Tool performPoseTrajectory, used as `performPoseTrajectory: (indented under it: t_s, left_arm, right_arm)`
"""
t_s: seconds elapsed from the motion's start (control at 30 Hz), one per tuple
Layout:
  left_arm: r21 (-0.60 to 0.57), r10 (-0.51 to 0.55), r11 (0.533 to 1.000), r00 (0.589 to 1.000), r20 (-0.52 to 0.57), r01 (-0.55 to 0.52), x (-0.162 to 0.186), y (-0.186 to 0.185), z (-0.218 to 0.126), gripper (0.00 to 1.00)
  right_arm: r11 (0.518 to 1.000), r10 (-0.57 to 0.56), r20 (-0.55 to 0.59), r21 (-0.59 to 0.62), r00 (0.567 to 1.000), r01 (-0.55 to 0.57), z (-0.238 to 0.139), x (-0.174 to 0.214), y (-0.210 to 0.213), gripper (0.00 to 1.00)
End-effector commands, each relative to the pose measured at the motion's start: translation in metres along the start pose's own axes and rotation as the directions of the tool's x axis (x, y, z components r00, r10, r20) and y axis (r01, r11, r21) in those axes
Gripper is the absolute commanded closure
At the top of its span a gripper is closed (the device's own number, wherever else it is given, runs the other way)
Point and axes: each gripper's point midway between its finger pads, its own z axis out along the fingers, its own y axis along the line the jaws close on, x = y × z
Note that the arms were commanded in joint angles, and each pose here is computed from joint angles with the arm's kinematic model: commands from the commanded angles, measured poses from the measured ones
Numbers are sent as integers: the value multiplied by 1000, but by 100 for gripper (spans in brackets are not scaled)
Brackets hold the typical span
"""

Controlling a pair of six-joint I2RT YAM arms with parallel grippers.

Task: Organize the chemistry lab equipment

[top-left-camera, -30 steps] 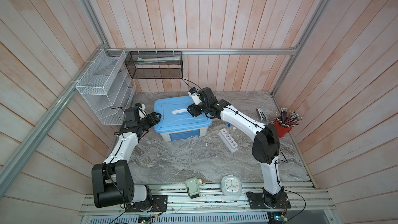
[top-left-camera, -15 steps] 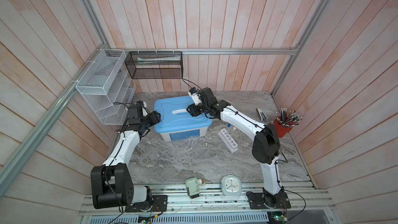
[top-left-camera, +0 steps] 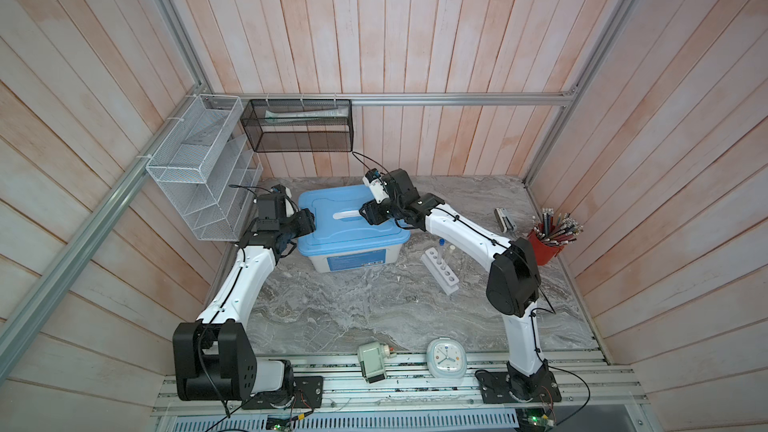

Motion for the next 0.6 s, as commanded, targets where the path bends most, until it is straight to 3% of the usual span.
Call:
performPoseTrajectory:
  t_s: [0.0, 0.33, 0.57]
  left_arm:
    - [38, 53, 998, 998, 28, -54, -12, -20, -8, 32]
    - [-20, 69, 998, 996, 56, -68, -20, -12, -20, 19]
    - [-27, 36, 999, 998, 57, -34, -19, 2, -21, 19]
  right_arm:
    - [999, 39, -168, 0, 985, -40, 12, 54, -1, 39]
    - [999, 44, -168, -6, 985, -46, 13, 55, 0, 39]
    - [999, 46, -174, -4, 984, -48, 15, 59, -1, 39]
